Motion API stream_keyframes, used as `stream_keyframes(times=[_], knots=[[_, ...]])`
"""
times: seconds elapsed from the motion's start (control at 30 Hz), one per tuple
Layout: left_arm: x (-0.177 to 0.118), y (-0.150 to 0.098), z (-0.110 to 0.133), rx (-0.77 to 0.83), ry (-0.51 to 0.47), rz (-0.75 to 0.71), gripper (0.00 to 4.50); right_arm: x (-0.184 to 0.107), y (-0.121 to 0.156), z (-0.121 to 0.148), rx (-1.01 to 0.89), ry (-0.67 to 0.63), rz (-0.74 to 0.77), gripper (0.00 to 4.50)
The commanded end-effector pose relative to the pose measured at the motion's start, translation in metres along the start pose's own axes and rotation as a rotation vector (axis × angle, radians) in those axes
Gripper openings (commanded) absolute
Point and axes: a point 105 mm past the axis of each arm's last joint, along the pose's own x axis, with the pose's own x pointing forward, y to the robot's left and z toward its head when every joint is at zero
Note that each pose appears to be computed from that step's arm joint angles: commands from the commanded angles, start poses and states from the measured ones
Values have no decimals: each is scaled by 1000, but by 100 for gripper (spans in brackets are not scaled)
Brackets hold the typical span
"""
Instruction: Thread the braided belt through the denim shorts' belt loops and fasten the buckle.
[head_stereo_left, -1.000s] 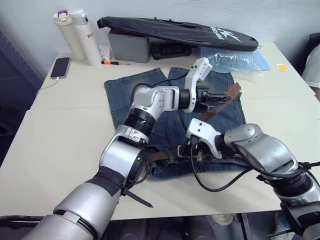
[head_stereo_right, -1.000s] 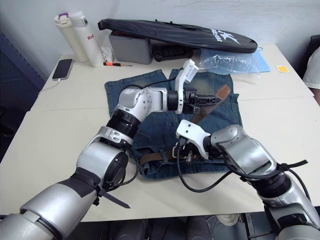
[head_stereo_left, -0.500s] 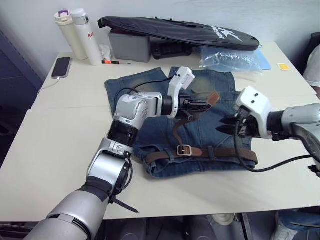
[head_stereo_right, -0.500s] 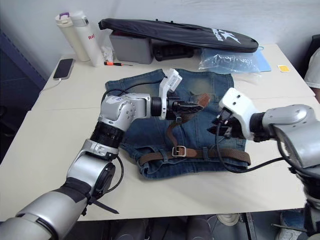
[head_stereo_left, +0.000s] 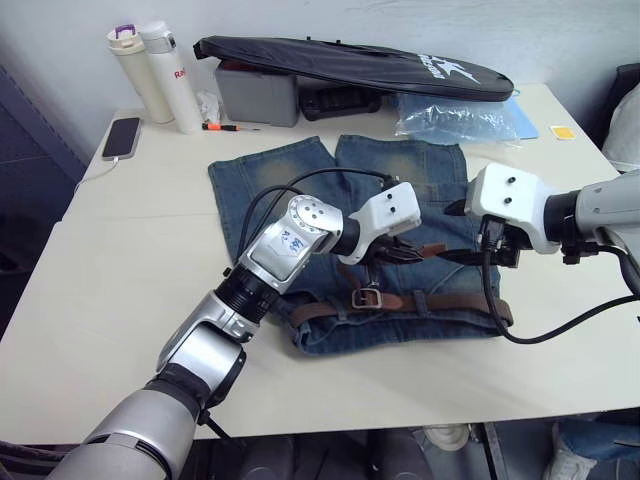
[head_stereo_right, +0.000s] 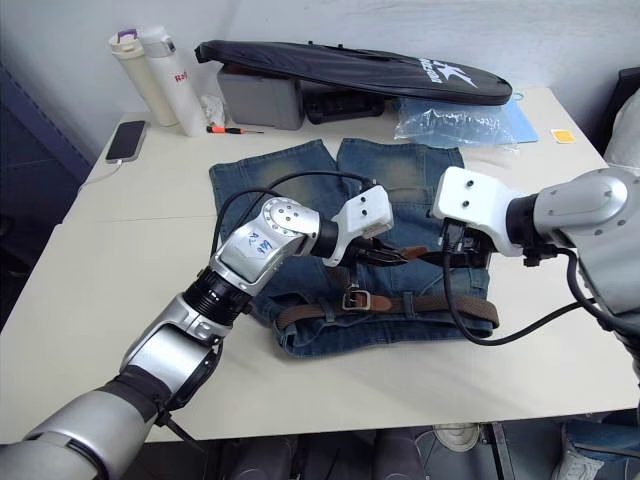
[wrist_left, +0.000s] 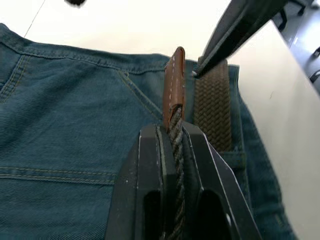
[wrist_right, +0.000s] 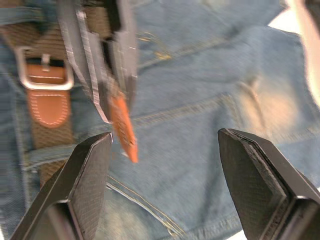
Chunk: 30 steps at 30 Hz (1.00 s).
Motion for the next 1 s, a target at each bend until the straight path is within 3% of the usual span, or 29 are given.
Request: stream_keyframes(times=[0.03, 0.07, 0.27, 0.37, 0.5, 0.57, 0.7, 1.0], knots=[[0, -1, 10, 78, -12, -5, 0, -2, 3, 4, 7, -12, 21, 307], [1, -1, 11, 79, -16, -7, 0, -1, 5, 4, 15, -15, 30, 281], [1, -3, 16, 71, -37, -29, 0, 4, 10, 4, 39, -13, 54, 5], [0, -3, 13, 69, -18, -33, 0, 4, 11, 6, 49, -21, 57, 5], [-11, -2, 13, 25, -18, -57, 161, 3, 13, 1, 68, -2, 66, 0], [-18, 6, 13, 64, -11, -11, 217, 2, 14, -1, 77, 8, 68, 0], [-26, 25, -2, 198, 79, 87, 394, 2, 16, -2, 90, 7, 73, 0], [-21, 20, -6, 258, 99, 45, 394, 2, 17, 0, 95, 1, 69, 0]])
